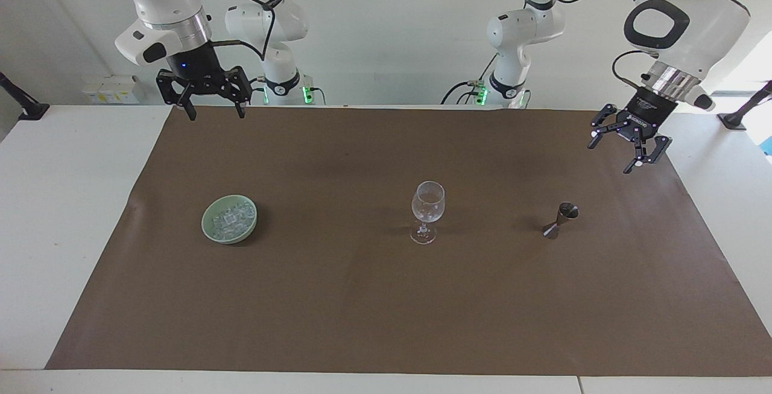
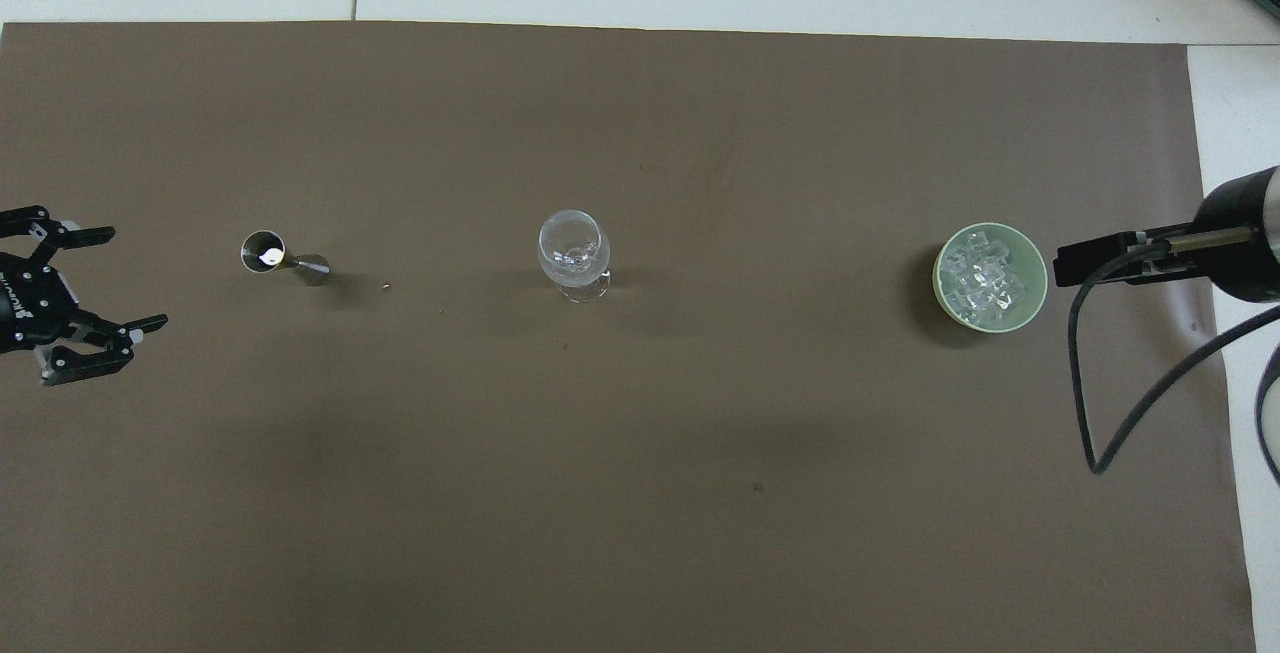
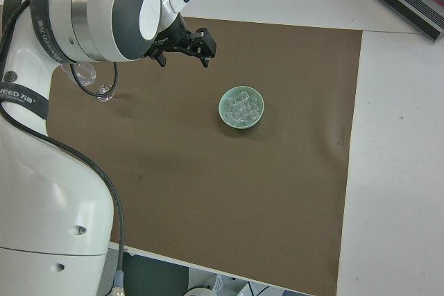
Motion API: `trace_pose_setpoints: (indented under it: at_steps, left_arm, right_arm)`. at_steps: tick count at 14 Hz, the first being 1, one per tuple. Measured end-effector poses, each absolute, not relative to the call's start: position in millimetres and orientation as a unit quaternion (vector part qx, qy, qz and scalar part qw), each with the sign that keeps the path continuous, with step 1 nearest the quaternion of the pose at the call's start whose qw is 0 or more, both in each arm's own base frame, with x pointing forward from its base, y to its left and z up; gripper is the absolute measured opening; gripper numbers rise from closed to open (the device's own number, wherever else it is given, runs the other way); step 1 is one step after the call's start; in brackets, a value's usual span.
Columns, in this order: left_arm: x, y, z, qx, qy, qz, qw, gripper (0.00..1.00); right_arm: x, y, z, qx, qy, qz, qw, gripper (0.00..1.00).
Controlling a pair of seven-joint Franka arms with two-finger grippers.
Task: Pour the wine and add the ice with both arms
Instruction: 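Reach the left gripper forward and close it on the metal jigger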
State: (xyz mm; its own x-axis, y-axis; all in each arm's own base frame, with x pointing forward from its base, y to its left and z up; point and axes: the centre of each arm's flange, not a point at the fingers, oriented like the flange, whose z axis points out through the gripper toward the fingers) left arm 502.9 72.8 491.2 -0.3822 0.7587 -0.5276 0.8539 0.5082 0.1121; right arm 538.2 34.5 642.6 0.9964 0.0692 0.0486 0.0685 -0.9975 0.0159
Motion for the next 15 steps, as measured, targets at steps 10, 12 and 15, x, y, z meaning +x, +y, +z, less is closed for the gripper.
trace_pose_setpoints:
  at_steps: [10, 12, 15]
  left_arm:
    - [493.3, 92.9, 408.5, 0.338, 0.872, -0.183, 0.304, 1.00]
    - [490.7, 90.1, 394.9, 0.318, 0.870, -0.203, 0.317, 1.00]
    - [481.9, 86.1, 372.7, 0.313, 0.862, -0.217, 0.333, 1.00]
  right_arm:
    - [538.2, 34.5, 642.6, 0.999, 0.034, 0.025, 0.007, 1.00]
    - [538.2, 34.5, 642.6, 0.999, 0.034, 0.025, 0.007, 1.00]
    - [538.2, 34.5, 642.6, 0.999, 0.034, 0.025, 0.007, 1.00]
